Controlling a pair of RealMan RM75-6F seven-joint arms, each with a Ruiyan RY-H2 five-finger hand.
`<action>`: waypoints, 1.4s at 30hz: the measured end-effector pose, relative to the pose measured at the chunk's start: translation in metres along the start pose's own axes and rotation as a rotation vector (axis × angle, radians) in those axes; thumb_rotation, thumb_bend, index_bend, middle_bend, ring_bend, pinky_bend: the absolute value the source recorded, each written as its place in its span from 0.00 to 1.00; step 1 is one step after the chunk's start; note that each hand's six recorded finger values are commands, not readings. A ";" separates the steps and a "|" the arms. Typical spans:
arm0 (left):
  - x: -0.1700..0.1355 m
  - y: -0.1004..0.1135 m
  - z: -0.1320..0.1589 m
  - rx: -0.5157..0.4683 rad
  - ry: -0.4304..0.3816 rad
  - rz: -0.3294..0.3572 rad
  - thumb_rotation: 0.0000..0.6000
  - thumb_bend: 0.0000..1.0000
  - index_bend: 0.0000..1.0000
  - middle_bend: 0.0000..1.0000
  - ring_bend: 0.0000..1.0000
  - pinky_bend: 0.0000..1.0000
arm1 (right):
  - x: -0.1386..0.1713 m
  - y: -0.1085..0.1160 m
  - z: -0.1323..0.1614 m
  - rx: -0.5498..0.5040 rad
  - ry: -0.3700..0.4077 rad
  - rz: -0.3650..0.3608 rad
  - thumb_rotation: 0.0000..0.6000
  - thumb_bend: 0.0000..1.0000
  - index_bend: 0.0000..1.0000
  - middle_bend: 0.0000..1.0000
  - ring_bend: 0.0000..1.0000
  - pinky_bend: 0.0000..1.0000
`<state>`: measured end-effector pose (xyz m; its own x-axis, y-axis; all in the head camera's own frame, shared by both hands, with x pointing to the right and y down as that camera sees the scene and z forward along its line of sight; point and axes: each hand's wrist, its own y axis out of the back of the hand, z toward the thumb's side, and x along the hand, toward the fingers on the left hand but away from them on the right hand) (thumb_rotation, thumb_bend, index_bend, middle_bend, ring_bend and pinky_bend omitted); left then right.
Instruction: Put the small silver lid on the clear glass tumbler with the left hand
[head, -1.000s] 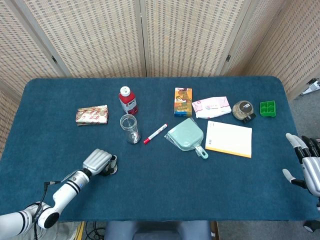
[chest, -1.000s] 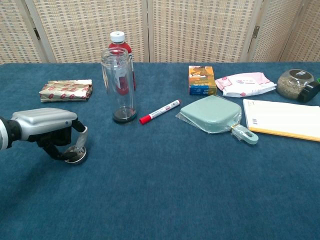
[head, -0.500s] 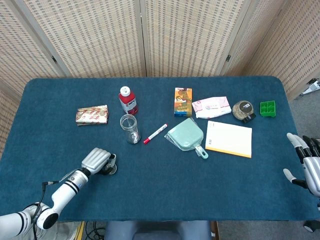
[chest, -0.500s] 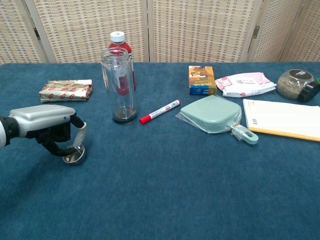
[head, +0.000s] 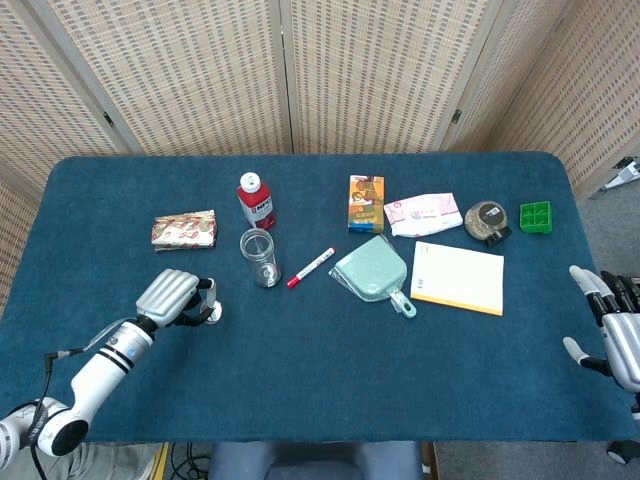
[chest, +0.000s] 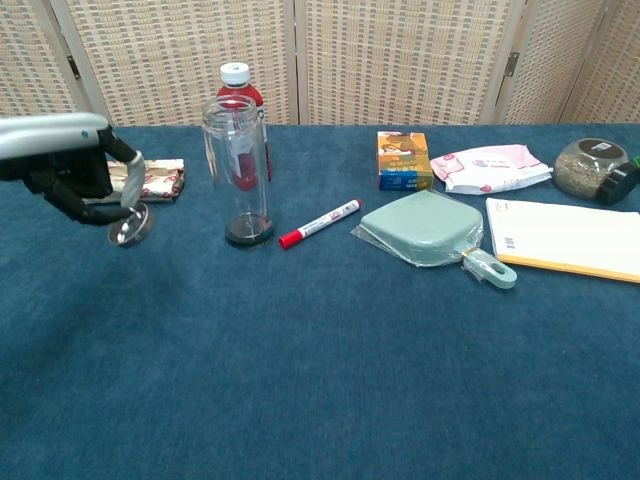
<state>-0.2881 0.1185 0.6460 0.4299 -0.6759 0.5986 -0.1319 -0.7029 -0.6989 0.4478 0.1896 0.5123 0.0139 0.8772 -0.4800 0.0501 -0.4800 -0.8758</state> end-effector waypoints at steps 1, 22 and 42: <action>0.000 0.007 0.001 -0.006 0.000 0.011 1.00 0.45 0.63 1.00 0.96 1.00 | 0.000 0.000 0.001 0.000 0.002 0.001 1.00 0.23 0.00 0.12 0.03 0.07; 0.038 0.095 0.032 -0.097 -0.026 0.101 1.00 0.45 0.62 1.00 0.96 1.00 | -0.002 -0.005 0.008 0.011 0.023 0.022 1.00 0.24 0.00 0.12 0.03 0.07; 0.095 0.097 0.055 -0.081 -0.007 0.085 1.00 0.45 0.61 1.00 0.96 1.00 | -0.001 -0.004 0.002 0.016 0.007 0.026 1.00 0.24 0.00 0.12 0.03 0.06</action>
<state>-0.2109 -0.0015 0.6136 0.4202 -0.7325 0.5356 -0.2400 -0.6590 -0.7128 0.4455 0.1909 0.5160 0.0215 0.8644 -0.5023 0.0340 -0.5028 -0.8638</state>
